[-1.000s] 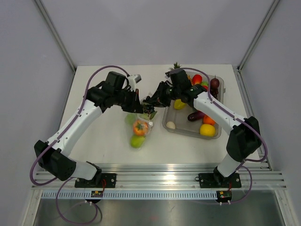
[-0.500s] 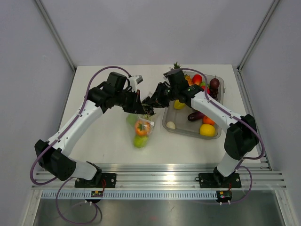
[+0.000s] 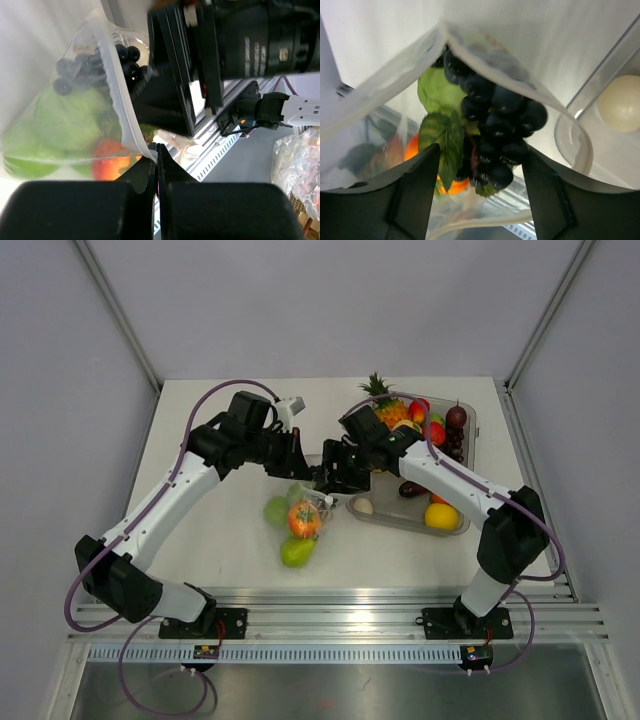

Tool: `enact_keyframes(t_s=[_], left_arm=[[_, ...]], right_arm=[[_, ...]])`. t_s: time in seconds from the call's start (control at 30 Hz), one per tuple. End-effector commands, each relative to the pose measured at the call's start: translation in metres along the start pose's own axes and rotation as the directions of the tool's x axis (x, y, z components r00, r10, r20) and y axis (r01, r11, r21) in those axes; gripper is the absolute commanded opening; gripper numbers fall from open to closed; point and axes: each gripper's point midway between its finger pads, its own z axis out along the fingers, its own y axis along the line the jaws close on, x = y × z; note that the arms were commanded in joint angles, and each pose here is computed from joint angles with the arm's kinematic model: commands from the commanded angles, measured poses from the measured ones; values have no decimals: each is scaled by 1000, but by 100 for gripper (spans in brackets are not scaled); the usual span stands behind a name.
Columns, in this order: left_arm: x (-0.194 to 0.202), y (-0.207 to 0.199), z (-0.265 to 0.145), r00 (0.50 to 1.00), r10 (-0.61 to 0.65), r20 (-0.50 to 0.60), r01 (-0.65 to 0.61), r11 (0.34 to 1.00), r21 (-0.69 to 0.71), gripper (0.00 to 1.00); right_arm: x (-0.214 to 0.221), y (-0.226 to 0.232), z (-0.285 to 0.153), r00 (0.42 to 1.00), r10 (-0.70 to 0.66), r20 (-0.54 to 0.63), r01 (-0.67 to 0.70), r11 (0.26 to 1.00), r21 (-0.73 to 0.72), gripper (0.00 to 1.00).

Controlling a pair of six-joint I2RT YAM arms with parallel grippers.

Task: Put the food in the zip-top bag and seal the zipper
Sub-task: Place the fake fruit in the zipper food storage bag.

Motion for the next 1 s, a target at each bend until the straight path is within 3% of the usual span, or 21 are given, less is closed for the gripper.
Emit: enact_keyframes(t_s=[0.0,0.13,0.27,0.43,0.73,0.97], left_arm=[[-36,-36,-15,990,66,125,-81,990,115,0],[-36,-40,-17,990,70,125,-87,987,132,0],[-35,-40,-17,990,75,122,-91,987,135,0],[-36,-42,-16,990,77,117,-94,985,146,0],[-41,-50,-24,987,99,128,-119,981,157,0],[-40,-54,-29,985,114,131,-135,976,168,0]], right_arm=[[-1,6,-44,986,-156,56,153,987,44,74],[-12,-6,-71,974,-187,130,169,975,143,77],[-24,5,-115,940,-200,275,171,977,126,78],[-35,-7,-139,900,-176,398,114,978,175,71],[-40,-44,-107,934,-131,331,57,973,224,65],[-50,-53,-85,949,-97,300,45,983,176,63]])
